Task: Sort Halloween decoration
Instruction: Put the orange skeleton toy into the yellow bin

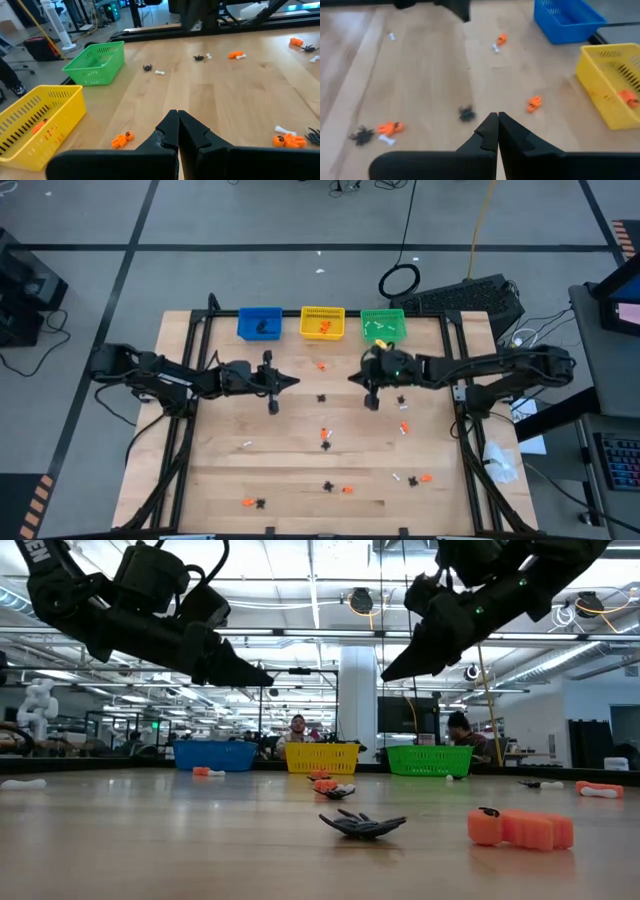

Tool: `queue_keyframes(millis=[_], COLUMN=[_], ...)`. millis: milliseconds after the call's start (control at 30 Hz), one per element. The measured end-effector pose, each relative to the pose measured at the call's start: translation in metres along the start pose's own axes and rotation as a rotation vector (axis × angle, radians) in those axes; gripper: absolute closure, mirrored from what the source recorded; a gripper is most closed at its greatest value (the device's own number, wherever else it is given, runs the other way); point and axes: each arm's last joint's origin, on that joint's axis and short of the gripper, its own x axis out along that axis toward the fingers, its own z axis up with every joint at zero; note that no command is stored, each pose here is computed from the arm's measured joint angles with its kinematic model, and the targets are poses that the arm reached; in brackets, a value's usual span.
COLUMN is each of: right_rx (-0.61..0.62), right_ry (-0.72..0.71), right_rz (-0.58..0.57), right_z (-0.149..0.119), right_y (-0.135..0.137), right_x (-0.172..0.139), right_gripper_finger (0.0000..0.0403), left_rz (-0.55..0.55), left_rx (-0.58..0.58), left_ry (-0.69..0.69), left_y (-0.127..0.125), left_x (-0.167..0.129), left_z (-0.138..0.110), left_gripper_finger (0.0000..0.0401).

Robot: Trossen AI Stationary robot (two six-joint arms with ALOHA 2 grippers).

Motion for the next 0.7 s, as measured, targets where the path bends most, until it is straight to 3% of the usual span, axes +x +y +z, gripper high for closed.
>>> queue_keyframes(millis=[267, 500, 700], right_rx=[-0.064, -0.035, -0.002], right_ry=[0.041, 0.087, 0.121], right_rz=[0.104, 0.145, 0.154], right_z=[-0.009, -0.021, -0.031], right_y=[0.036, 0.052, 0.059], right_x=[0.008, 0.019, 0.029], right_gripper_finger=[0.0392, 0.034, 0.0293], left_rz=[0.001, 0.005, -0.005], left_rx=[-0.011, -0.041, -0.065], left_ry=[-0.035, -0.104, -0.077], left_y=[0.0, -0.003, -0.005], left_x=[-0.004, -0.023, -0.031], left_z=[-0.003, -0.021, -0.033], left_gripper_finger=[0.0401, 0.0401, 0.0401])
